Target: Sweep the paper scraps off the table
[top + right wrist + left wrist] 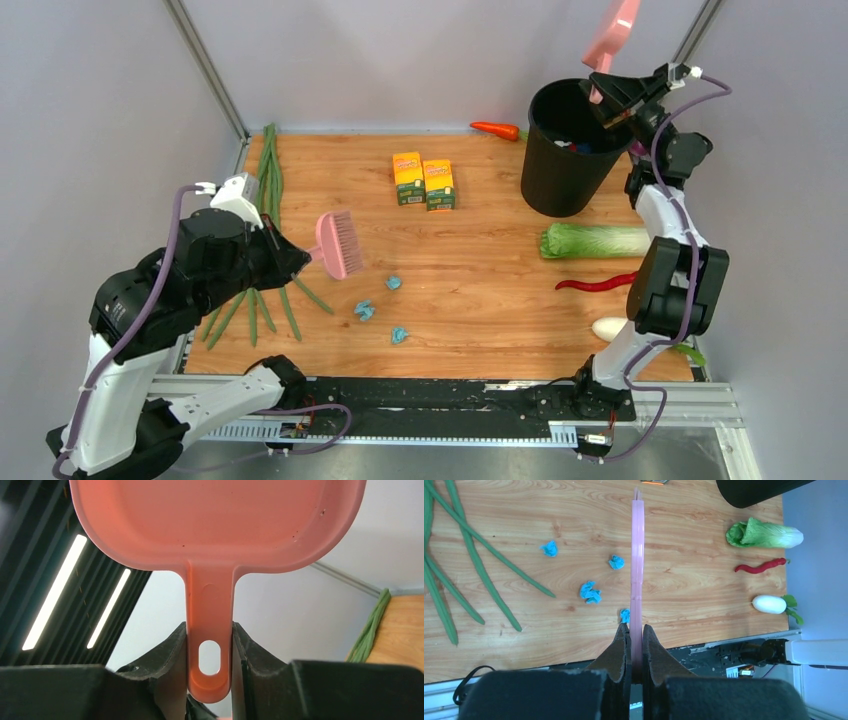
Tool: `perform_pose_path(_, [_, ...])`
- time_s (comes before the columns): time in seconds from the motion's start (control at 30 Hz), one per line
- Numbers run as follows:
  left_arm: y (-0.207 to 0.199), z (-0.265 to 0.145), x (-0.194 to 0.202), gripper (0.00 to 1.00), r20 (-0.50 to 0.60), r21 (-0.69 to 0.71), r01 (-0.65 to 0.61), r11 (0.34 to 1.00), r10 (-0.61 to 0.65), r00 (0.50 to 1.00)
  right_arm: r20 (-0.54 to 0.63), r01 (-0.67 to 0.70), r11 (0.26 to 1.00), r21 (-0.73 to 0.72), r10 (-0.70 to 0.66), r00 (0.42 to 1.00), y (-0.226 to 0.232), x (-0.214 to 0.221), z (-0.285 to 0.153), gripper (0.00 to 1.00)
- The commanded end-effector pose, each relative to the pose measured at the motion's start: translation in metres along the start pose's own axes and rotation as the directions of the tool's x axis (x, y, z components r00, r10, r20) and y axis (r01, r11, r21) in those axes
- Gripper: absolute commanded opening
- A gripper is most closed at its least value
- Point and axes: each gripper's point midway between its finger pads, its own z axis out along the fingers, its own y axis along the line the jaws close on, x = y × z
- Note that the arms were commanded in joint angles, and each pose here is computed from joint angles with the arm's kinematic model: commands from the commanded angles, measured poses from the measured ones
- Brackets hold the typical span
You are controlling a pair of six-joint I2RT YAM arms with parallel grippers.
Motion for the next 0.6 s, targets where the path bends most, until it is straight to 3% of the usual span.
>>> perform_pose_path(0.0, [0.009, -0.003, 0.013, 0.00, -0.049, -0.033, 0.002, 0.999, -0.004, 0.999, -0.170, -0.118, 0.992, 0.038, 0.122, 0.978, 0.061, 0.036, 0.009, 0.00])
perform_pose_path(0.23, [0.010, 0.005, 0.021, 0.00, -0.080, -0.036, -0.009, 0.999, 0.006, 0.997, -0.279, 0.053, 0.979, 0.199, 0.005, 0.960, 0.057, 0.064, 0.015, 0.00])
perform_pose_path(0.33, [0.007, 0.010, 0.022, 0.00, -0.093, -0.032, -0.020, 0.999, 0.017, 0.995, -0.280, 0.049, 0.955, 0.293, 0.037, 0.959, 0.040, 0.075, 0.009, 0.00])
perform_pose_path(0.57, [0.001, 0.019, 0.029, 0.00, -0.132, -0.009, -0.047, 0.999, 0.045, 0.990, -0.311, 0.082, 0.931, 0.355, 0.035, 0.950, 0.026, 0.122, -0.015, 0.00])
